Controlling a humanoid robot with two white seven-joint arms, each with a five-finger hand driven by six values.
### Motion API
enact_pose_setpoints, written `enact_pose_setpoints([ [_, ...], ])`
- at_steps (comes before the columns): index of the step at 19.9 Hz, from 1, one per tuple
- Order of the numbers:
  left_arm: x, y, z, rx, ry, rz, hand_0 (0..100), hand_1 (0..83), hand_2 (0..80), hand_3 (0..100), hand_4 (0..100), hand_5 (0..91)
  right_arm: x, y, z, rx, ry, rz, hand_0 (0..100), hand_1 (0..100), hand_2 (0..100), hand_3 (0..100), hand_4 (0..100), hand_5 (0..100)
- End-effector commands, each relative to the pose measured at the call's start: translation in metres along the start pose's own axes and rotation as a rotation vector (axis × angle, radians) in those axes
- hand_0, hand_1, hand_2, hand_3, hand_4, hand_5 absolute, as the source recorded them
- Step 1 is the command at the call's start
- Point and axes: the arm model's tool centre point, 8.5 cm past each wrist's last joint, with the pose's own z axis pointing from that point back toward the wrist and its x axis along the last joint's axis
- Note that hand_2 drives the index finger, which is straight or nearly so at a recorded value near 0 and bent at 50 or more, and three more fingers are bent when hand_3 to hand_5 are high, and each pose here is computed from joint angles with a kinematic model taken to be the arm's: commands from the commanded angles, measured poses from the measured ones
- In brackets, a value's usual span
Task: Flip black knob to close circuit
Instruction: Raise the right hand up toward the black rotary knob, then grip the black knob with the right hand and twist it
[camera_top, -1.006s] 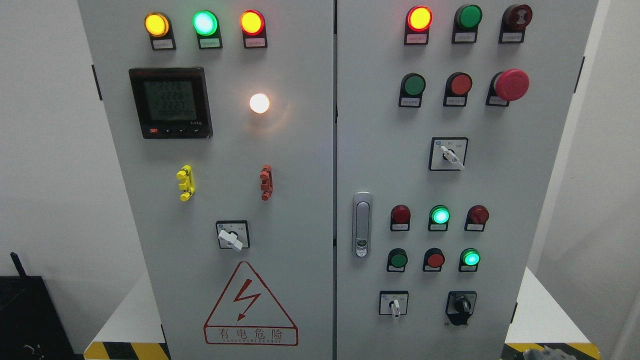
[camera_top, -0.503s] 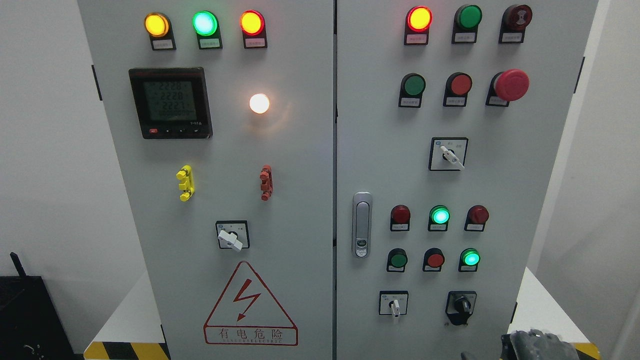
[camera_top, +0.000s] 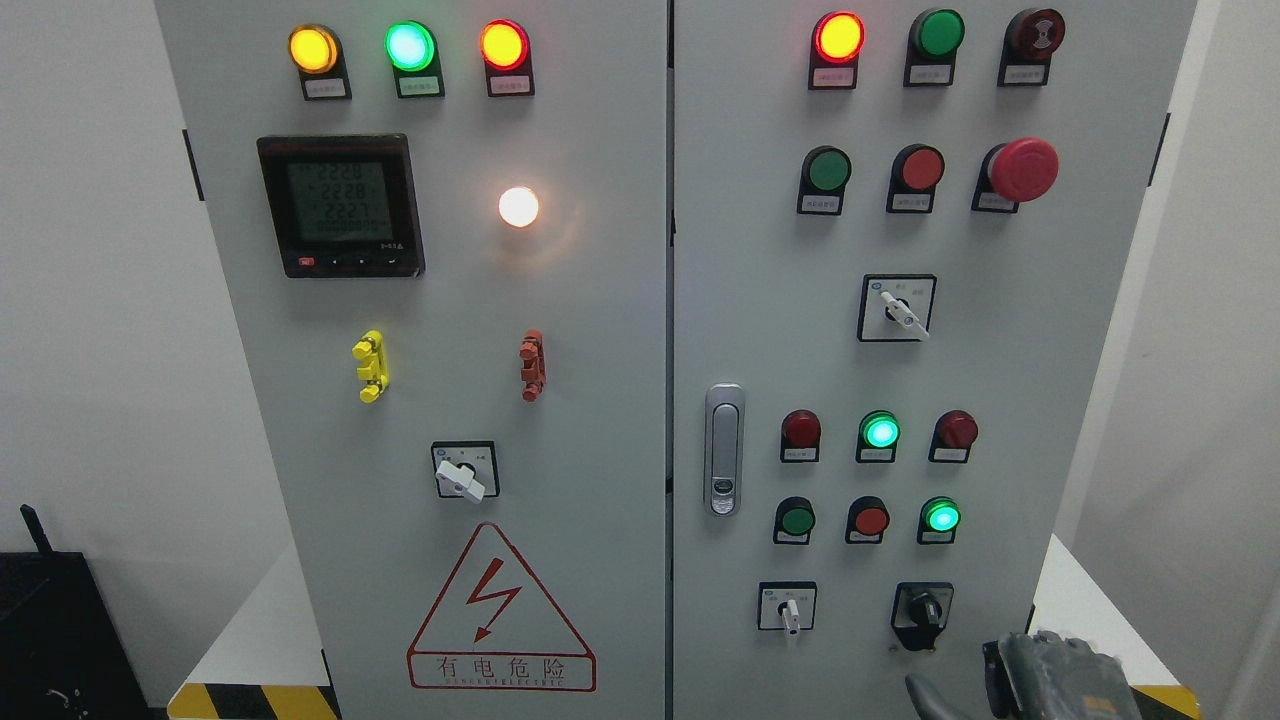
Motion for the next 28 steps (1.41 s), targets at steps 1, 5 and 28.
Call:
enact_pose_setpoints([
  [1,0.0,0.0,0.0,0.0,0.001,0.0,12,55.6,0.0,0,0,0.0,-0.013,0.027,-0.02,0.079,0.048,0.011,0,8,93,100,92,82],
  [5,-0.001,0.0,0.0,0.0,0.002,0.0,12,55.6,0.0,0,0,0.0,-0.016,0.027,-0.027,0.081,0.065,0.008,0,8,93,100,92,82],
  [28,0.0,0.0,0.0,0.0,0.001,0.0,12,55.6,0.0,0,0,0.0,-0.021,0.011,-0.04,0.039,0.131,-0.022,0,8,93,100,92,84],
])
